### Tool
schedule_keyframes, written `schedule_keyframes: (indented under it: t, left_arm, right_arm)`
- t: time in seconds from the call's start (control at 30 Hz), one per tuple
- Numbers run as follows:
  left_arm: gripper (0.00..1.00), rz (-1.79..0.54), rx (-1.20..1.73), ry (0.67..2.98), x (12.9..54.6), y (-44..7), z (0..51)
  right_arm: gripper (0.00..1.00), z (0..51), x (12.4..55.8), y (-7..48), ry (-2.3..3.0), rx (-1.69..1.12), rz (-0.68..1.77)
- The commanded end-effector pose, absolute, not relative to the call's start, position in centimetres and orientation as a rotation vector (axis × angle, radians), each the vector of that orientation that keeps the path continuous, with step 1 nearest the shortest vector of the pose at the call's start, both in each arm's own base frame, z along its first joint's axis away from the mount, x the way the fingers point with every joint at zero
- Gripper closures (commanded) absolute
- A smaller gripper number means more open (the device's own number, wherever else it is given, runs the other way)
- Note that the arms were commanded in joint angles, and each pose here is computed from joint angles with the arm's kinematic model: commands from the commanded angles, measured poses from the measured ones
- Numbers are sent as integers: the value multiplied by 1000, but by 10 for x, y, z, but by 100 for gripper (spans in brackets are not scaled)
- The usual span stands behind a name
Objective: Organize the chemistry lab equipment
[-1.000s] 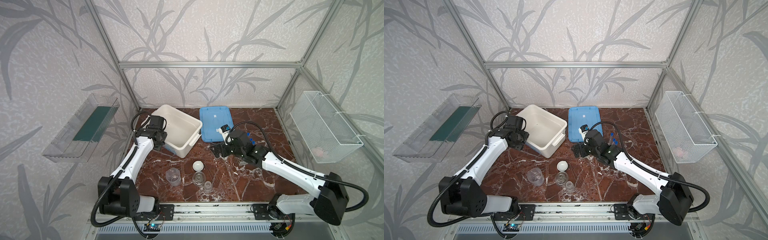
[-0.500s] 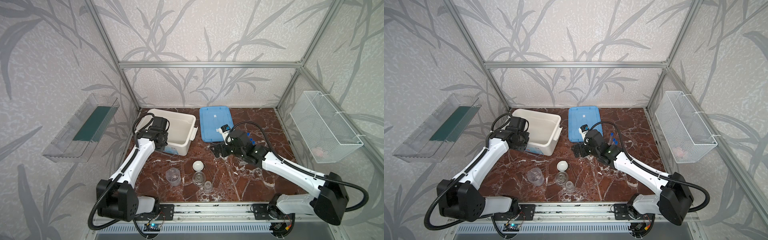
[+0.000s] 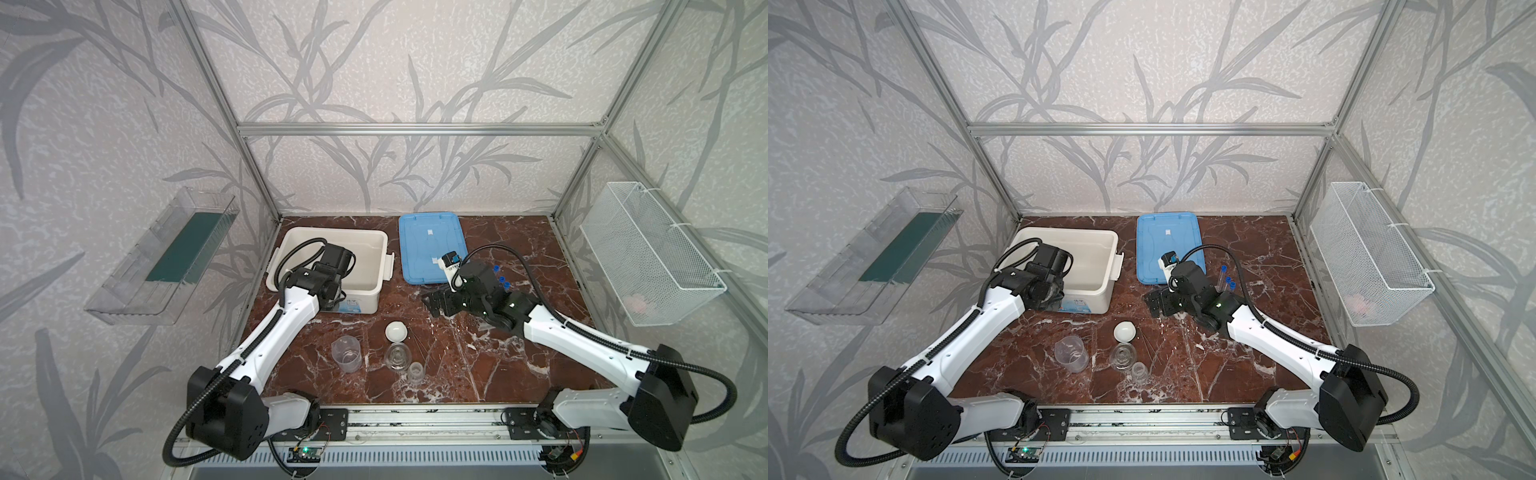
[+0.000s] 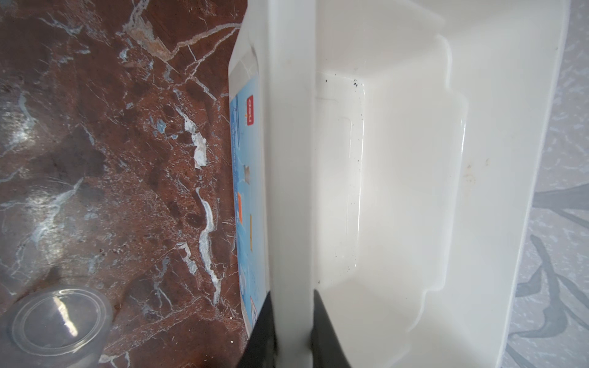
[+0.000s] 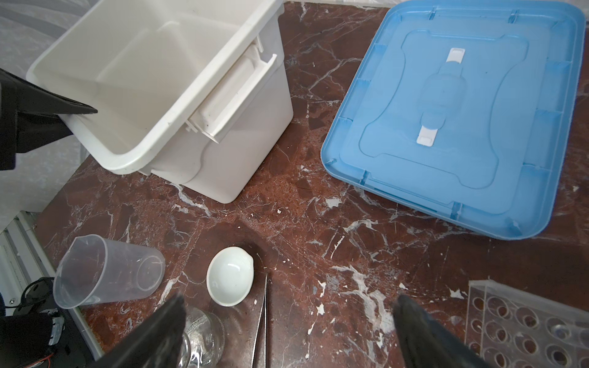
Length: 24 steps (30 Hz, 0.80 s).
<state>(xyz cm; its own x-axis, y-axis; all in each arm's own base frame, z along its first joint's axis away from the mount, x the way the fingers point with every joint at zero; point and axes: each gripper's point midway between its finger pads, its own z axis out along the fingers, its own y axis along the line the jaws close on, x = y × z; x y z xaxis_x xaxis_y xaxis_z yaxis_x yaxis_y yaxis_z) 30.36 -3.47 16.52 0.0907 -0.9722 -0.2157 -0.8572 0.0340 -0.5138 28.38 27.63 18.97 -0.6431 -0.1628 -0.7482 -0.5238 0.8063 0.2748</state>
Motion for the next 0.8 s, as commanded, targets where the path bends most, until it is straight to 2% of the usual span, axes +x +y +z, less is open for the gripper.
schedule_keyframes:
  t: [0.0, 0.03, 0.1, 0.23, 0.3, 0.4, 0.5, 0.77]
  left_arm:
    - [86, -335, -1898, 1683, 307, -40, 166]
    - [85, -339, -1889, 1691, 308, -44, 166]
    - [76, -343, -1870, 1706, 309, -49, 167]
    - [48, -372, -1819, 1731, 312, -58, 172]
    - [43, -396, -1787, 1758, 313, -64, 174]
    - [44, -443, -1729, 1810, 315, -77, 173]
    - [54, -464, -1697, 1880, 316, -90, 165]
    - [55, -508, -1601, 1966, 324, -128, 169]
  right_arm:
    - [1, 198, 281, 272, 2198, -510, 609]
    - [1, 198, 281, 272, 2199, -510, 608]
    - [1, 197, 281, 272, 2201, -510, 604]
    - [1, 197, 281, 272, 2200, -512, 606]
    - [1, 195, 281, 272, 2203, -512, 607]
    - [1, 195, 281, 272, 2204, -509, 609]
    - [1, 194, 281, 274, 2205, -506, 616]
    - [1, 192, 282, 276, 2215, -506, 625]
